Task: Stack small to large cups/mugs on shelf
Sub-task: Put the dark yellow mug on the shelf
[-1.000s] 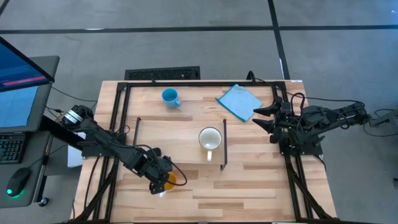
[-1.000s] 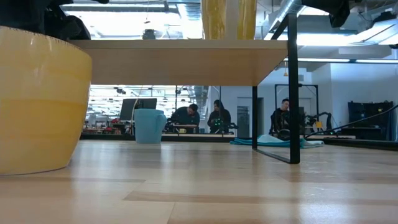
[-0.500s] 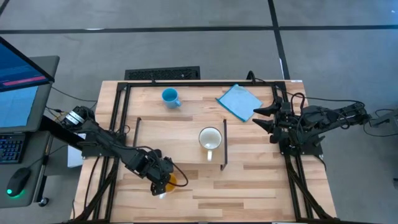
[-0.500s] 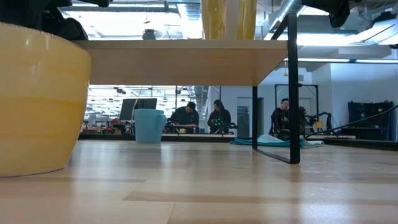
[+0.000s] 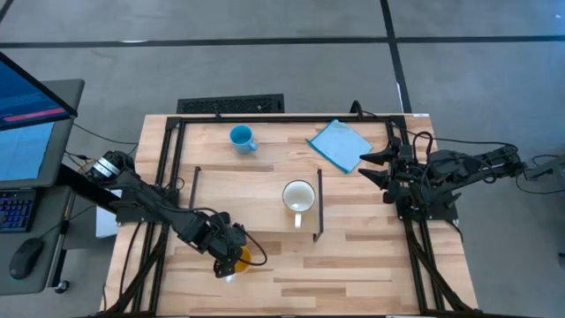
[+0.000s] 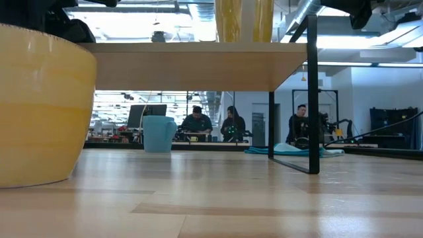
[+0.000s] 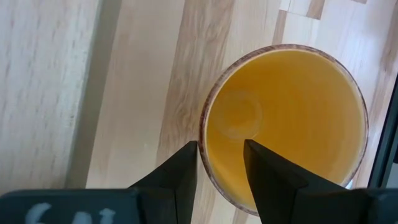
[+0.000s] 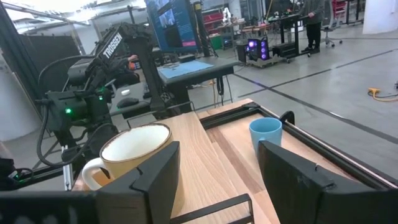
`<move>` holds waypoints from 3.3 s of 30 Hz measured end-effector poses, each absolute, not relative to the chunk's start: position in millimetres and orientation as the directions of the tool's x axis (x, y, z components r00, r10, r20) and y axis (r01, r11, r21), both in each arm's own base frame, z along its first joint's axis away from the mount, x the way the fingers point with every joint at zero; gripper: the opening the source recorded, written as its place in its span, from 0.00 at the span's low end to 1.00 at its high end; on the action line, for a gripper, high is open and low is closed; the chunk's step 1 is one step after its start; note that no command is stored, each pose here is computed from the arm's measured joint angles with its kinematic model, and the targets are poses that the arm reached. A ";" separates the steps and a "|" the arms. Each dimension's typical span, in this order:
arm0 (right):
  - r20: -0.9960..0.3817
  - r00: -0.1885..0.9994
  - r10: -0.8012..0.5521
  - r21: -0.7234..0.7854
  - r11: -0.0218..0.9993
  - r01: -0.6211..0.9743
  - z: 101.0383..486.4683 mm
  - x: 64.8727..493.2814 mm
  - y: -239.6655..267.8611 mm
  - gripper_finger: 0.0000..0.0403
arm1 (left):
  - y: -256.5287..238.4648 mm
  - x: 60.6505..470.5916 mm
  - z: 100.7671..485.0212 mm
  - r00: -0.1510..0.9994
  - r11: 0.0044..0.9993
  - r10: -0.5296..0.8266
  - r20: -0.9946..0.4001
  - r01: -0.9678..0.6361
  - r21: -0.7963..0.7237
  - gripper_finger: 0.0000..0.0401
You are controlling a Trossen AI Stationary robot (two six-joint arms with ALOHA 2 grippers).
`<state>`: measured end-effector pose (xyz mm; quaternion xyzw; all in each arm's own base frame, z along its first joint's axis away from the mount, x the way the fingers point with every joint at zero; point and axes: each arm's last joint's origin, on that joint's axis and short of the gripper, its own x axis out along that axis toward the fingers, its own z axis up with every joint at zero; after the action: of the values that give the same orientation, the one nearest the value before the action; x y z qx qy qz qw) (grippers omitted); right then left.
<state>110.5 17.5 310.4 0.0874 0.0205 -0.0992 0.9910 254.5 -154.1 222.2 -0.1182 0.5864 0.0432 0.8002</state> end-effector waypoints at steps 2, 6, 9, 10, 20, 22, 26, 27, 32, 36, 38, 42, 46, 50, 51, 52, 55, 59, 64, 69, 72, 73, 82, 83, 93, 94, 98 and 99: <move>-0.057 0.979 -0.193 0.170 0.965 0.200 310.5 110.5 17.5 0.59 | -154.1 254.5 222.0 0.308 0.968 -0.069 -0.949 -0.209 -0.138 0.31; -0.057 0.980 -0.193 0.170 0.965 0.200 310.5 110.4 17.5 0.59 | -153.9 254.5 221.8 0.308 0.967 -0.067 -0.949 -0.215 -0.138 0.30; -0.058 0.979 -0.193 0.167 0.965 0.200 310.5 110.5 17.5 0.59 | -153.6 254.8 221.6 0.310 0.965 -0.063 -0.949 -0.222 -0.136 0.26; -0.057 0.979 -0.193 0.158 0.967 0.200 310.5 110.5 17.5 0.59 | -153.4 254.9 221.5 0.310 0.965 -0.062 -0.949 -0.223 -0.136 0.23; -0.057 0.979 -0.193 0.146 0.969 0.200 310.5 110.5 17.5 0.59 | -152.6 255.9 220.1 0.307 0.963 -0.056 -0.950 -0.233 -0.132 0.02; -0.057 0.979 -0.193 0.146 0.969 0.200 310.5 110.4 17.5 0.59 | -152.7 256.0 220.1 0.308 0.961 -0.057 -0.950 -0.242 -0.136 0.02; -0.057 0.979 -0.193 0.145 0.969 0.200 310.5 110.5 17.5 0.59 | -152.7 255.9 220.1 0.301 0.956 -0.067 -0.951 -0.255 -0.148 0.01; -0.057 0.979 -0.193 0.146 0.969 0.200 310.5 110.4 17.5 0.59 | -152.6 256.0 220.1 0.299 0.954 -0.072 -0.952 -0.258 -0.153 0.01; -0.057 0.979 -0.193 0.145 0.969 0.200 310.5 110.4 17.5 0.59 | -153.4 257.0 225.7 0.282 0.951 -0.074 -0.957 -0.268 -0.153 0.01; -0.057 0.979 -0.193 0.145 0.969 0.200 310.5 110.5 17.5 0.59 | -153.0 256.2 230.9 0.253 0.949 -0.070 -0.965 -0.283 -0.143 0.01; -0.057 0.980 -0.193 0.145 0.969 0.200 310.6 110.5 17.5 0.59 | -153.7 255.9 232.0 0.244 0.946 -0.084 -0.966 -0.286 -0.155 0.00; -0.057 0.979 -0.193 0.145 0.969 0.200 310.5 110.5 17.5 0.59 | -153.7 254.3 231.9 0.220 0.944 -0.099 -0.970 -0.289 -0.162 0.00; -0.057 0.980 -0.193 0.145 0.969 0.200 310.5 110.5 17.5 0.59 | -154.4 254.4 233.0 0.220 0.940 -0.114 -0.969 -0.291 -0.177 0.00; -0.057 0.979 -0.193 0.145 0.969 0.200 310.5 110.4 17.5 0.59 | -155.2 255.5 233.8 0.234 0.939 -0.121 -0.965 -0.289 -0.188 0.00; -0.057 0.980 -0.193 0.145 0.969 0.200 310.5 110.4 17.5 0.59 | -155.4 255.9 234.2 0.240 0.938 -0.123 -0.963 -0.288 -0.192 0.00; -0.057 0.980 -0.193 0.144 0.969 0.200 310.5 110.4 17.5 0.59 | -155.5 256.1 234.4 0.242 0.938 -0.125 -0.962 -0.287 -0.194 0.00; -0.057 0.979 -0.193 0.144 0.969 0.200 310.5 110.4 17.5 0.59 | -155.4 255.9 235.5 0.241 0.942 -0.124 -0.963 -0.276 -0.190 0.00; -0.061 0.979 -0.195 0.141 0.969 0.202 310.1 110.4 17.3 0.59 | -155.6 258.3 245.2 0.258 0.952 -0.122 -0.959 -0.244 -0.187 0.00; -0.063 0.979 -0.193 0.142 0.969 0.200 309.8 110.4 17.6 0.59 | -156.9 260.2 257.6 0.276 0.960 -0.119 -0.954 -0.212 -0.181 0.00; -0.063 0.979 -0.194 0.143 0.969 0.201 309.9 110.4 17.5 0.59 | -161.2 263.4 271.8 0.297 0.961 -0.173 -0.939 -0.157 -0.227 0.00; -0.064 0.979 -0.195 0.143 0.969 0.202 309.8 110.4 17.4 0.59 | -163.1 264.9 283.5 0.303 0.955 -0.208 -0.930 -0.141 -0.260 0.00; -0.064 0.978 -0.198 0.142 0.968 0.205 309.8 110.4 17.2 0.59 | -163.0 264.7 287.1 0.301 0.956 -0.211 -0.930 -0.136 -0.261 0.00; -0.089 0.976 -0.201 0.195 0.957 0.214 307.2 110.5 17.2 0.59 | -162.0 259.4 332.5 0.304 0.966 -0.224 -0.926 -0.058 -0.253 0.00; -0.095 0.975 -0.201 0.206 0.954 0.216 306.6 111.0 17.3 0.59 | -161.3 258.5 339.8 0.309 0.966 -0.225 -0.924 -0.054 -0.254 0.00; -0.135 0.971 -0.199 0.223 0.948 0.226 302.2 118.6 19.7 0.59 | -135.8 248.8 404.2 0.440 0.965 -0.075 -0.895 -0.194 -0.176 0.00; -0.139 0.970 -0.198 0.222 0.949 0.226 301.8 119.3 19.9 0.59 | -130.7 248.2 407.4 0.441 0.961 -0.045 -0.896 -0.225 -0.159 0.00; -0.140 0.971 -0.196 0.238 0.945 0.225 301.7 119.5 20.1 0.59 | -107.4 253.3 414.7 0.455 0.920 0.041 -0.890 -0.364 -0.144 0.00; -0.140 0.971 -0.196 0.239 0.945 0.225 301.7 119.4 20.1 0.59 | -100.2 255.1 414.3 0.445 0.904 0.061 -0.894 -0.403 -0.139 0.00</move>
<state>119.4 20.1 301.7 0.1275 0.0570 -0.1067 0.9844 255.1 -100.2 414.3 -0.1686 0.5082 0.1393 0.8330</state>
